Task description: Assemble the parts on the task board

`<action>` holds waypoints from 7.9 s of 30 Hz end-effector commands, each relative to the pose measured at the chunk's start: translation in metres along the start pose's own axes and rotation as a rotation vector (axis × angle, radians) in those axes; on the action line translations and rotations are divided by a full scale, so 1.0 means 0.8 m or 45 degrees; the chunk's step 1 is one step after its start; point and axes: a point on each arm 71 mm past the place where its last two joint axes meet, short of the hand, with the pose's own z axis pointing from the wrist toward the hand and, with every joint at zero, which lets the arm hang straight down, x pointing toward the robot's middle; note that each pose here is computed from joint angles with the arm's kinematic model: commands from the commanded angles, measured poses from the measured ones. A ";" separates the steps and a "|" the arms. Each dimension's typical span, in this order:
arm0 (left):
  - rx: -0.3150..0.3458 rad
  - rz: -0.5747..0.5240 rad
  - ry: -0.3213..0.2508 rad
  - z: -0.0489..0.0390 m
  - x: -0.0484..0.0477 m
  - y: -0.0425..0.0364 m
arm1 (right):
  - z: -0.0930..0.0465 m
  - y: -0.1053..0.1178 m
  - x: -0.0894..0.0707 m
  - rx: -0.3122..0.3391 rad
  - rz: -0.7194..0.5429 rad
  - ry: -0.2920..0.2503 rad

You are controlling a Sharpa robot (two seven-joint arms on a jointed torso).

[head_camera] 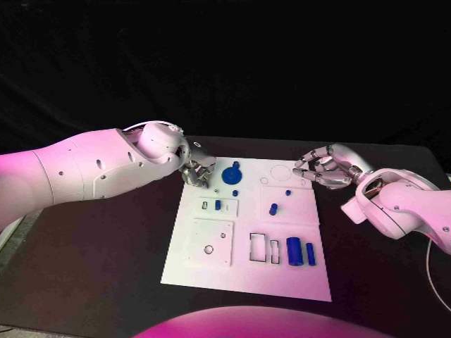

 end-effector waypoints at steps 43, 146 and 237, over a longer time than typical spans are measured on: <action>-0.084 -0.533 -0.173 -0.057 0.017 0.0328 | 0.000 -0.003 -0.001 0.007 -0.010 0.013; -0.400 -1.051 -0.027 -0.031 0.084 -0.0359 | -0.001 -0.002 0.001 0.006 -0.003 0.009; -0.341 -1.015 0.055 -0.030 0.087 -0.0417 | -0.002 -0.006 0.004 0.012 0.009 0.015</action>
